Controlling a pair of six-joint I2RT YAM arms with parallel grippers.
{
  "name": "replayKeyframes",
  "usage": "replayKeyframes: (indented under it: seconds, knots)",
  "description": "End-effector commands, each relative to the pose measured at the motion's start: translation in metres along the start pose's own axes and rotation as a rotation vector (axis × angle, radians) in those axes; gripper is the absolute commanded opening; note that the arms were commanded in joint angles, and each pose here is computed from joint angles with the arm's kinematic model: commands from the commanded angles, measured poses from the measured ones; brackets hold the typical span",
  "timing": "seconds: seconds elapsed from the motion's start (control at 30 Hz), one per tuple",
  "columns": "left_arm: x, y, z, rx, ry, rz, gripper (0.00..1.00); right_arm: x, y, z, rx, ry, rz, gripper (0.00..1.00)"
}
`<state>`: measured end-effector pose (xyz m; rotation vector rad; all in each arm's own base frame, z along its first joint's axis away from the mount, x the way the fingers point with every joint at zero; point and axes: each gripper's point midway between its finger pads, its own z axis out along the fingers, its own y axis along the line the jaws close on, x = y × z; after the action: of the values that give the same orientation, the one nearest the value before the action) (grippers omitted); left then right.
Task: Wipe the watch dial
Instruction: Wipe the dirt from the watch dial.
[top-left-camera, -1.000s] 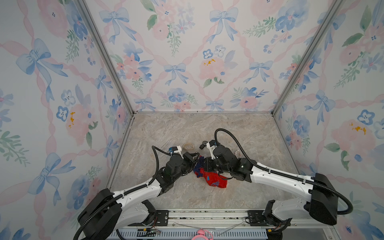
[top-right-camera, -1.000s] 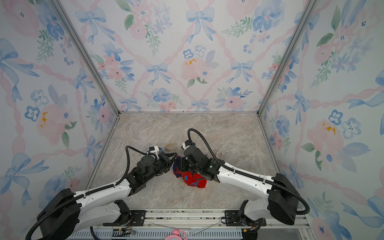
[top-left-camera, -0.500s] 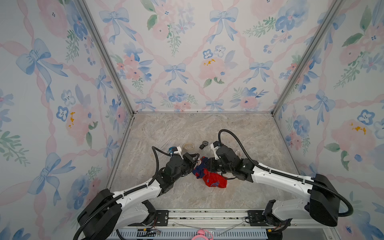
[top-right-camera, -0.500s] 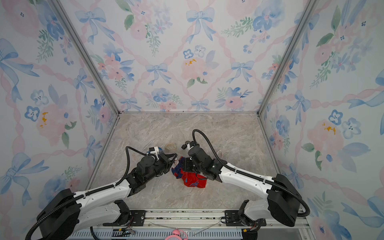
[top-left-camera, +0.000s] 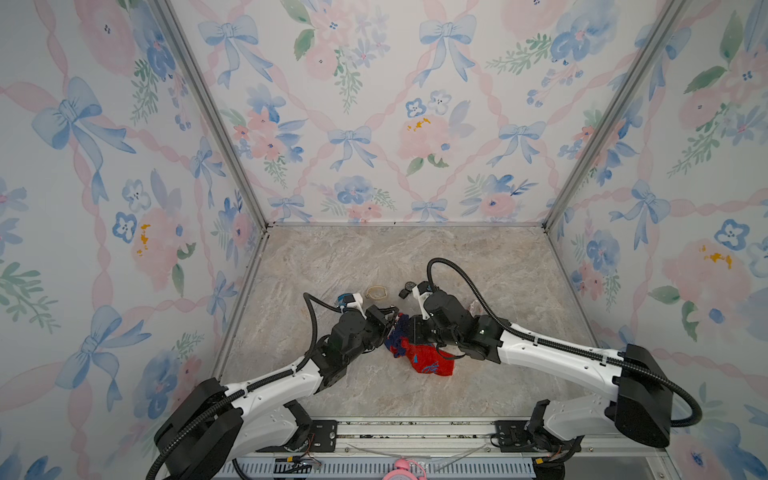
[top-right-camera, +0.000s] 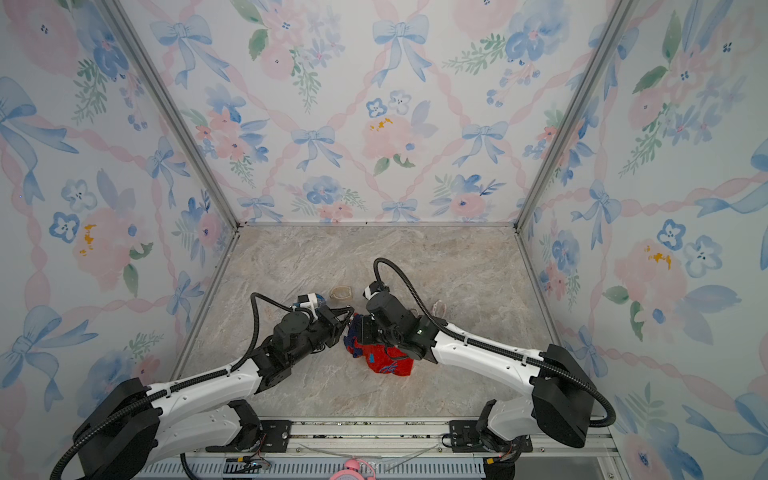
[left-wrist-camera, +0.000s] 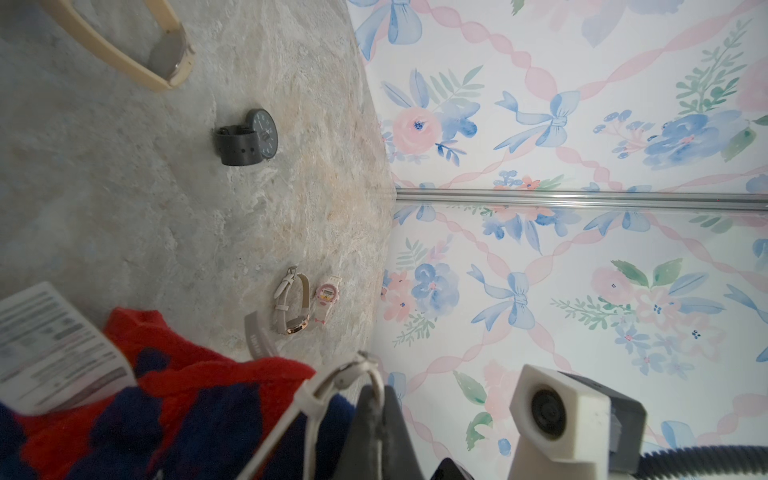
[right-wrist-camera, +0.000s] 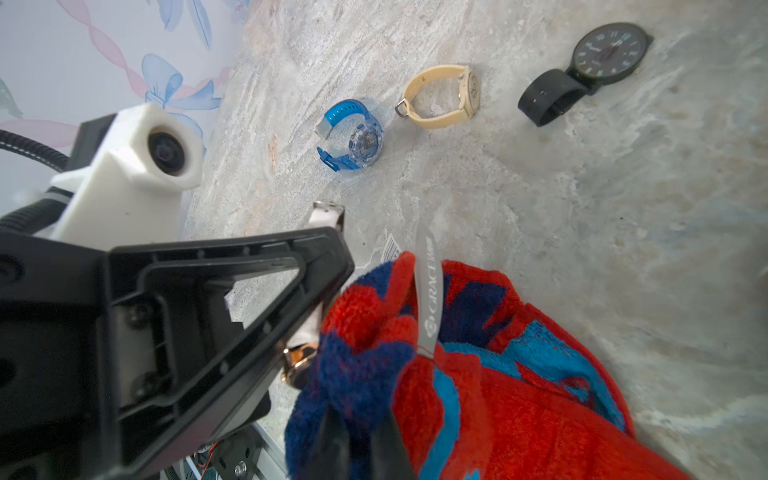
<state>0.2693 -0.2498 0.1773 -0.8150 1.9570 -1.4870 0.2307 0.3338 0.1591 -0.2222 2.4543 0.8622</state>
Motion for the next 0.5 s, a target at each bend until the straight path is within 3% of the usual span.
replayKeyframes:
  seconds: [0.0,0.3,0.47]
  knots:
    - [0.004,-0.008,-0.004,0.036,0.020,-0.010,0.00,0.000,-0.017,0.002,0.016,0.006,0.041,0.00]
    - [0.003,-0.004,-0.002,0.031,0.018,0.004,0.00,-0.014,0.008,-0.035,-0.020,-0.059,-0.015,0.00]
    - [0.007,-0.008,0.001,0.034,0.032,0.008,0.00,-0.015,0.024,-0.028,-0.043,-0.045,-0.039,0.00]
